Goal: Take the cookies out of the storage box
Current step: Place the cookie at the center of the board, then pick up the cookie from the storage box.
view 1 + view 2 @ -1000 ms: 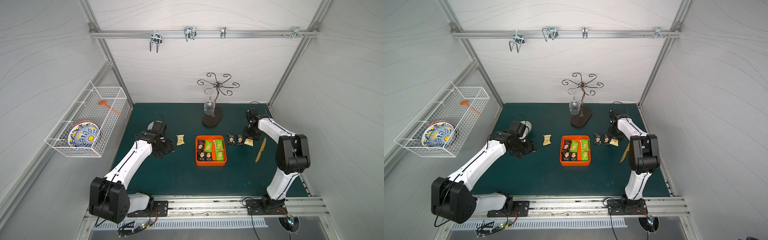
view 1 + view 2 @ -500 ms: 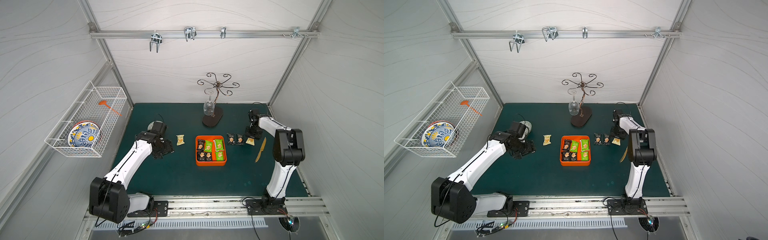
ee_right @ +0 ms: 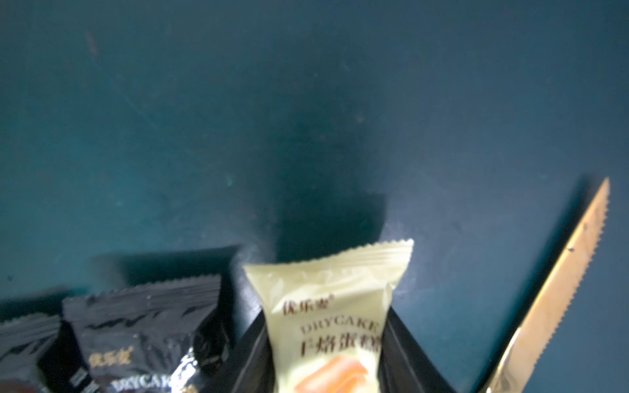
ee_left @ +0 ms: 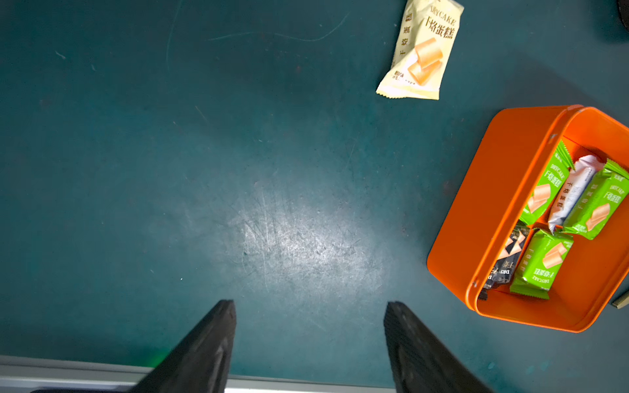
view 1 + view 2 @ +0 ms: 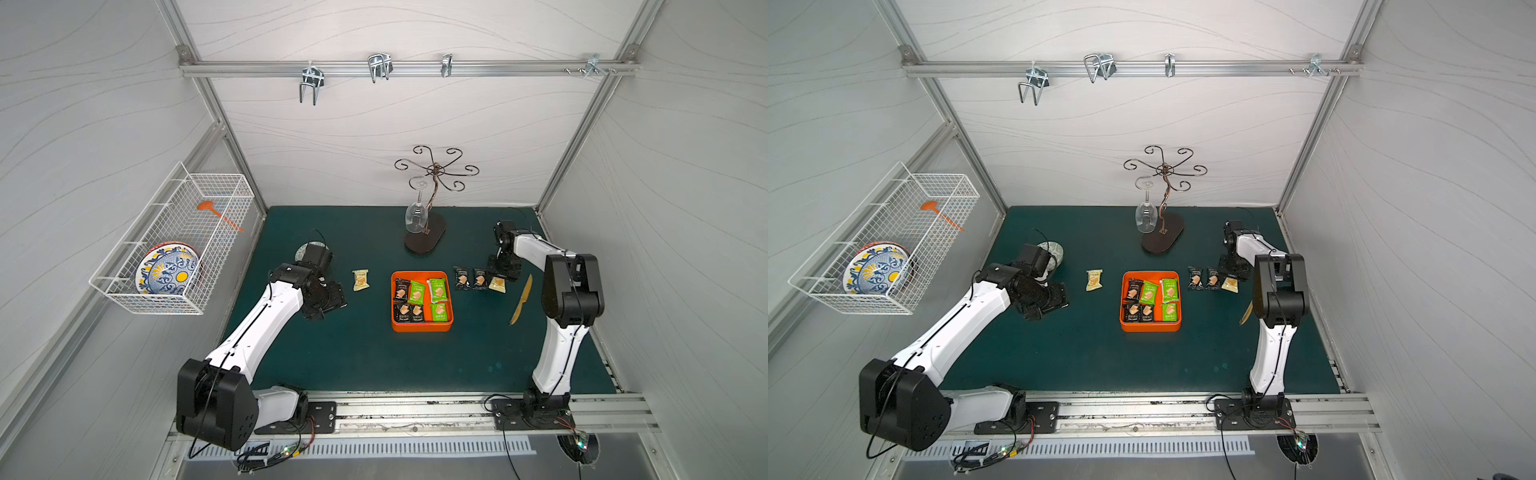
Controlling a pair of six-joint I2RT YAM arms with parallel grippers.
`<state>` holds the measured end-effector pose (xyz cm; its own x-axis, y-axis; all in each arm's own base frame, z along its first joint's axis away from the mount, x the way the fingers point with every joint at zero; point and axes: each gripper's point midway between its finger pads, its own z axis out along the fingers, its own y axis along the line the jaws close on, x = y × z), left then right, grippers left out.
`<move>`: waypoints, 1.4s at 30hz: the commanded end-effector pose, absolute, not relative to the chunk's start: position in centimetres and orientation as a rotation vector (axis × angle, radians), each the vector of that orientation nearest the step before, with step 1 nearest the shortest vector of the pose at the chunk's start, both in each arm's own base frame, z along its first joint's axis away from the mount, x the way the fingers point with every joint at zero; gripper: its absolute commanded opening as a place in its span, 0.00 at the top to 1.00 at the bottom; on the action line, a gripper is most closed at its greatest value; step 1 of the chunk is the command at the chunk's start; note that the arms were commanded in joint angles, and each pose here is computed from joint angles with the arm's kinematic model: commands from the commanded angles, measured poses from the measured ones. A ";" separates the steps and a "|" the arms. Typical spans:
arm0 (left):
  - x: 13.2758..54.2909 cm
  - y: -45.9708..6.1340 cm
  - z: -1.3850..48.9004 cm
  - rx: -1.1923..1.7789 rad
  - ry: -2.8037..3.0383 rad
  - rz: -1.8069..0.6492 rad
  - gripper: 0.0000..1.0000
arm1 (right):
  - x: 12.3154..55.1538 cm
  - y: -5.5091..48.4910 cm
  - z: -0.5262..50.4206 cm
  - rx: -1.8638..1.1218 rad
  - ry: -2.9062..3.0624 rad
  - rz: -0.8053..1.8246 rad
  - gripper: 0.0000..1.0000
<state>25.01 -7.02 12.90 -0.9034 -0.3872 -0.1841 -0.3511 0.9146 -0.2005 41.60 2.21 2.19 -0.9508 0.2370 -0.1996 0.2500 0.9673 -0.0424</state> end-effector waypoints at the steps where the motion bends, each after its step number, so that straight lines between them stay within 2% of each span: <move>1: 25.5 -6.9 14.5 -0.563 2.809 -0.254 0.26 | 41.8 2.4 1.6 0.364 2.936 -0.072 0.45; 4: 25.7 -7.2 15.0 -0.547 2.802 -0.260 0.25 | 42.1 2.5 3.2 0.367 2.899 -0.050 0.38; 10: 26.7 -9.1 16.6 -0.469 2.777 -0.282 0.24 | 41.8 2.5 7.8 0.372 2.824 -0.023 0.32; 21: 29.3 -18.1 17.9 -0.218 2.769 -0.386 0.26 | 35.4 5.1 15.3 0.341 2.712 0.122 0.31; 30: 28.4 -24.8 15.9 -0.050 2.823 -0.338 0.28 | 29.5 9.4 15.4 0.304 2.737 0.306 0.31; 42: 28.2 -29.5 13.0 -0.043 2.836 -0.163 0.33 | 28.5 10.9 15.7 0.232 2.732 0.412 0.30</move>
